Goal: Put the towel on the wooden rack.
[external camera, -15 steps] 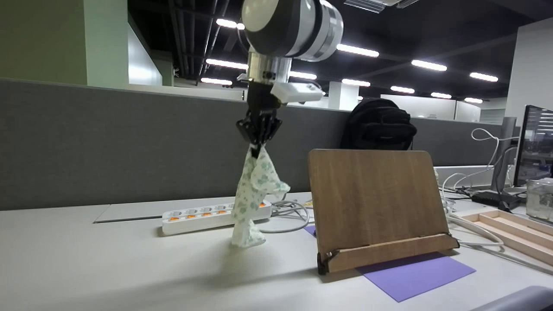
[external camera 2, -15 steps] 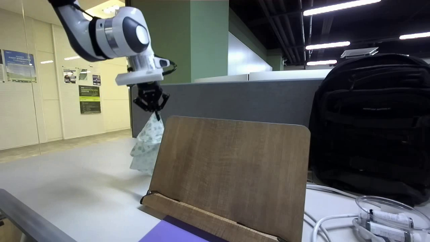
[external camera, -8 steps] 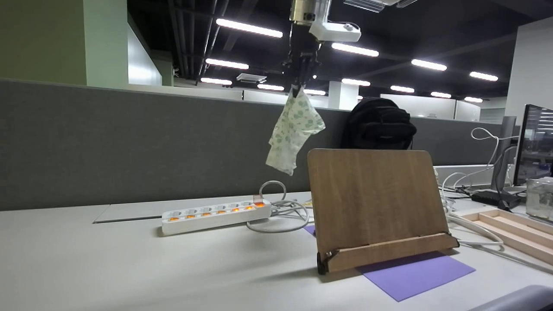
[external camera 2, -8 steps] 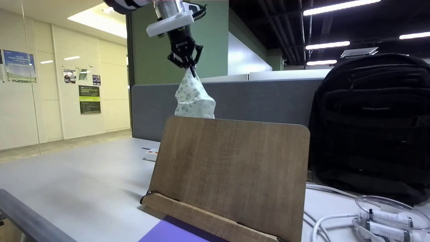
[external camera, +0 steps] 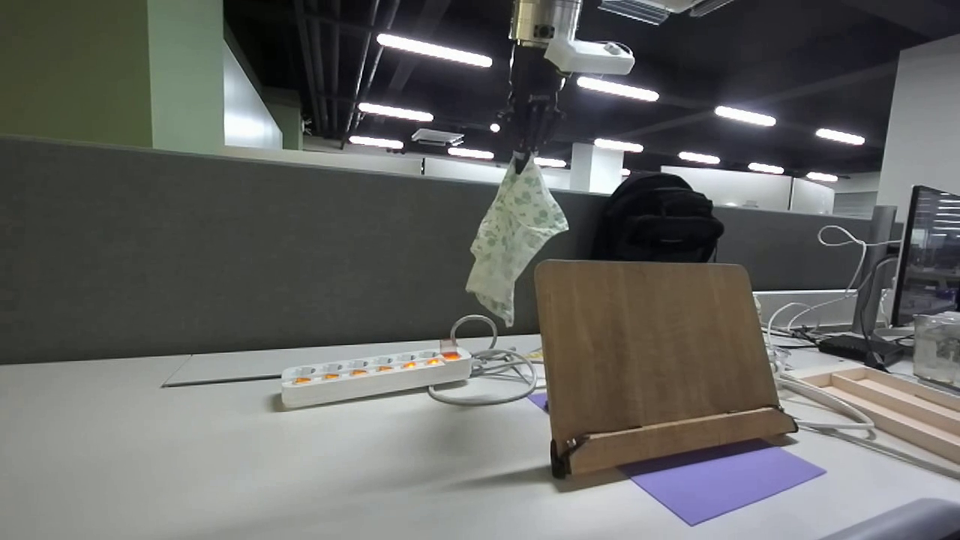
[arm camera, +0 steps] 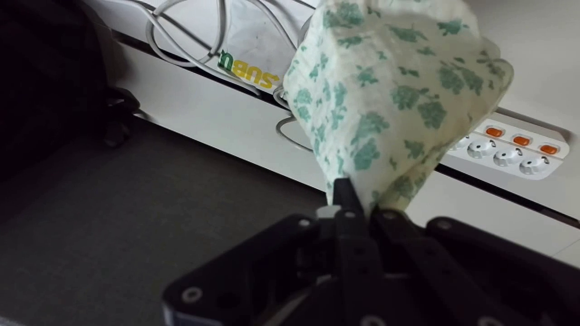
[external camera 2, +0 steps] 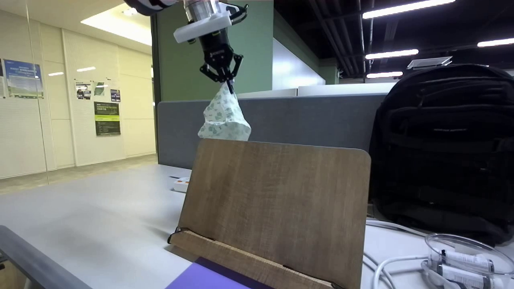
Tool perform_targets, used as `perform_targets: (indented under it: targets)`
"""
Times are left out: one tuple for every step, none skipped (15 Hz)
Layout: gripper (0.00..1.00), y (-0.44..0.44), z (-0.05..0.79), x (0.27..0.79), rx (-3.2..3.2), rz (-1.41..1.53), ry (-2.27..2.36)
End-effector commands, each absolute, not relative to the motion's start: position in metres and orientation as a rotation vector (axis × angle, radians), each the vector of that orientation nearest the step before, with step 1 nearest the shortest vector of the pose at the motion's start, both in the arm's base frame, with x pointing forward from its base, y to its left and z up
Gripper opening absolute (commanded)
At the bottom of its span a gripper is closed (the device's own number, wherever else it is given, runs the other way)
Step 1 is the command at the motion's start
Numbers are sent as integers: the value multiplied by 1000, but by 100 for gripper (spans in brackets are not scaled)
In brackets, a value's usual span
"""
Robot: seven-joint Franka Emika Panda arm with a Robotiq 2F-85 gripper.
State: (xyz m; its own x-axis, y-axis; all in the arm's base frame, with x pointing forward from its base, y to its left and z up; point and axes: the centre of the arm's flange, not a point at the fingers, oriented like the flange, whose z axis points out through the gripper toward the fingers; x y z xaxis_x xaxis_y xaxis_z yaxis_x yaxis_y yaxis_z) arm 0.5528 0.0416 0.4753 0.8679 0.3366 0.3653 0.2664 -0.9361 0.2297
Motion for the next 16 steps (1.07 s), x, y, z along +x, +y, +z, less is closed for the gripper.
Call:
perform_targets:
  targets:
    - [0,18,495,537,2842,627,452]
    - [0,7,500,532,2831,628,441]
    - [0,-2,505,528,2825,627,430]
    - [0,-14,510,523,2819,620,416]
    - [0,-24,514,518,2813,614,404]
    - [0,-34,516,511,2810,600,389]
    - [0,-43,518,505,2807,586,375]
    - [0,-51,520,499,2807,566,364]
    - [0,-57,521,493,2807,549,356]
    - [0,-62,523,486,2810,527,355]
    - [0,-66,524,480,2816,503,357]
    - [0,-70,525,473,2815,475,363]
    - [0,-73,525,467,2820,445,364]
    - [0,-76,525,458,2826,402,370]
    - [0,-79,523,450,2827,368,373]
    - [0,-82,520,441,2824,335,376]
